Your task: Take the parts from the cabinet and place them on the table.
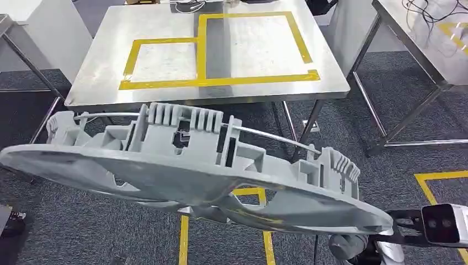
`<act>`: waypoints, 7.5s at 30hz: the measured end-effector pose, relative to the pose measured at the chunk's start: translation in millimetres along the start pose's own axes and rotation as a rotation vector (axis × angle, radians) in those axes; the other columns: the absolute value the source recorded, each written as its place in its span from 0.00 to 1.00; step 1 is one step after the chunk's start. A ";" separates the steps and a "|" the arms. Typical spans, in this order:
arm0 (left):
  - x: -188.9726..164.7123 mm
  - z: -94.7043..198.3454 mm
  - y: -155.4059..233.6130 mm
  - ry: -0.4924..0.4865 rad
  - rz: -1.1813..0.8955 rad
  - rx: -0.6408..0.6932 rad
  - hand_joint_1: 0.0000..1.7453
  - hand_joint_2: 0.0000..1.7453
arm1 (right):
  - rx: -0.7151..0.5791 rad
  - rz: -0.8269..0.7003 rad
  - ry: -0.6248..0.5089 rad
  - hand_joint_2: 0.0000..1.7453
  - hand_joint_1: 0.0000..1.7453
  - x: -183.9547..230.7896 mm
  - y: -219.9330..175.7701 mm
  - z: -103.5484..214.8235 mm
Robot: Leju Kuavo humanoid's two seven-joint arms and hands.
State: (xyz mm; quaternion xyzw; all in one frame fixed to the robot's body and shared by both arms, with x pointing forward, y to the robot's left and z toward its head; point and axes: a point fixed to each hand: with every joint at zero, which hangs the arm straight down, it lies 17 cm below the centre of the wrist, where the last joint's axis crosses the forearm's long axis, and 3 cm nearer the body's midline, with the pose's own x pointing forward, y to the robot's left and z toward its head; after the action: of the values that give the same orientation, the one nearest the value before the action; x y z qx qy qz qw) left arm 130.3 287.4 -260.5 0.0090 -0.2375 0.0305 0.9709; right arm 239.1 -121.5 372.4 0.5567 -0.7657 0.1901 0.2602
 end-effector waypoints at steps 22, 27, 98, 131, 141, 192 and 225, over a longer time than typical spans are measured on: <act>-2.5 0.4 8.7 0.005 0.008 0.015 0.00 1.00 | -0.005 -0.011 0.003 1.00 0.98 -2.6 -1.3 1.6; -0.7 0.1 3.9 0.002 0.016 0.009 0.00 1.00 | -0.004 -0.012 -0.001 1.00 0.98 -1.8 -1.5 1.5; 1.4 -0.4 -0.8 0.000 0.010 -0.003 0.00 1.00 | 0.003 0.033 0.020 1.00 0.98 -9.1 -7.3 6.6; -7.0 2.2 -0.9 0.003 0.033 0.009 0.00 1.00 | -0.020 0.010 0.013 1.00 0.98 -9.9 -13.1 1.4; -11.8 4.1 1.0 0.002 0.044 0.014 0.00 1.00 | -0.090 0.106 0.033 1.00 0.98 -5.5 -30.5 7.1; -12.2 3.8 -21.9 0.025 0.037 -0.021 0.00 1.00 | 0.034 1.735 1.056 1.00 0.98 -105.3 -310.5 158.4; 18.1 -3.8 -32.5 -0.014 -0.055 -0.073 0.00 1.00 | 0.197 1.675 1.133 1.00 0.98 -160.8 -327.9 199.6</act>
State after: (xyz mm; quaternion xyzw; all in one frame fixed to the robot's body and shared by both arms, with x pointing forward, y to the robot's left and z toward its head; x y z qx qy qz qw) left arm 150.1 256.1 -255.6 -0.0195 -0.2449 -0.0050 0.9693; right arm 553.1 -217.2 116.6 -0.3118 -0.6546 0.6093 0.3211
